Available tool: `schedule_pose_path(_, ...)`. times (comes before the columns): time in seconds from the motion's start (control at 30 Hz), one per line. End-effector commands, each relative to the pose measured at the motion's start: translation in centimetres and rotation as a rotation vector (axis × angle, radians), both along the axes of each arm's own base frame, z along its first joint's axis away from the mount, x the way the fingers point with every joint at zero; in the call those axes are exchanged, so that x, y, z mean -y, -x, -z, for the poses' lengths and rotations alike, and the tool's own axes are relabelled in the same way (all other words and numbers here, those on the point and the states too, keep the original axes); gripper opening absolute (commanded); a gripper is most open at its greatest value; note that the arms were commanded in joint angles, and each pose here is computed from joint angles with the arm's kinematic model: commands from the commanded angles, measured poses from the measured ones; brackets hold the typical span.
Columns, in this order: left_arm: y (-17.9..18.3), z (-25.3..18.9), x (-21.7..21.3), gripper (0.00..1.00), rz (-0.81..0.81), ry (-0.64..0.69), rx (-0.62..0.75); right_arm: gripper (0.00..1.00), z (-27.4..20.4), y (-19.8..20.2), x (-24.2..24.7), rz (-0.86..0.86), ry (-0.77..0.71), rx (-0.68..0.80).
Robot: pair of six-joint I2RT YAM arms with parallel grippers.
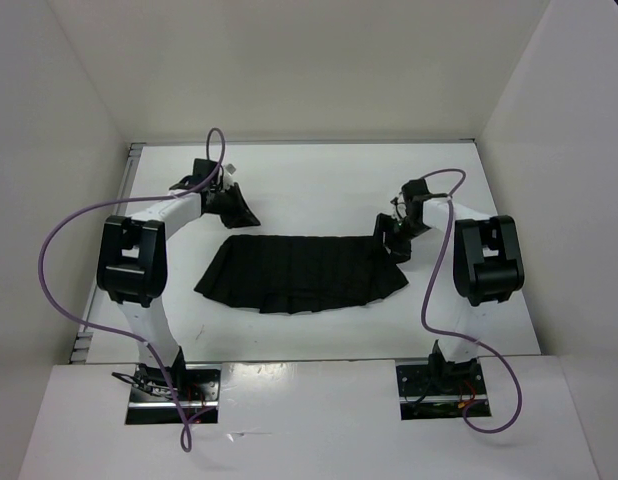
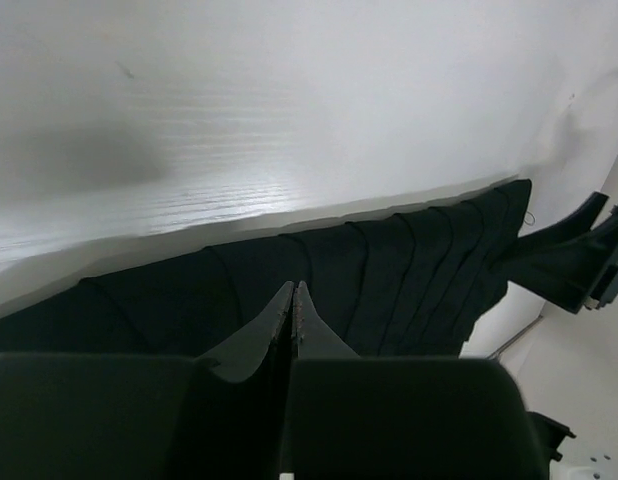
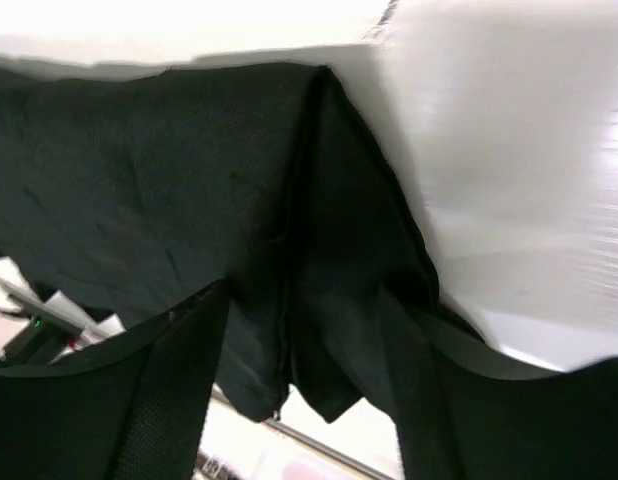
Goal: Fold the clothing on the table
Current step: Fold the skirt
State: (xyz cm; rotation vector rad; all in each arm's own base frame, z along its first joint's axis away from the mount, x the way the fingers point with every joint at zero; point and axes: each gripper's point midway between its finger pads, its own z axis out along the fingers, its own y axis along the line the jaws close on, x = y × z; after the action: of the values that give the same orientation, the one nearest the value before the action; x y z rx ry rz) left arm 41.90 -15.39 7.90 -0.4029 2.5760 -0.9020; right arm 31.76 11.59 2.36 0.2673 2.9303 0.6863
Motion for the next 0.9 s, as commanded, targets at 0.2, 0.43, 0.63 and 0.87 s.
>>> schedule_pose_path(0.2,2.4,-2.0,8.0,0.03,0.294,0.042,0.04,0.36,0.5,1.4,-3.5,-0.079,-0.127,-0.011)
schedule_pose_path(0.43,3.5,-2.2,10.2,0.04,0.35,0.042,0.034,0.7,-3.6,-0.9,-1.6,-0.054,0.006,0.094)
schedule_pose_path(0.63,4.1,-2.3,9.9,0.05,0.331,0.042,0.025,0.73,-5.0,-1.9,2.0,0.025,0.145,0.162)
schedule_pose_path(0.87,5.2,-2.1,10.0,0.05,0.339,0.039,0.006,0.73,-1.5,-2.3,3.6,0.079,0.147,0.12)
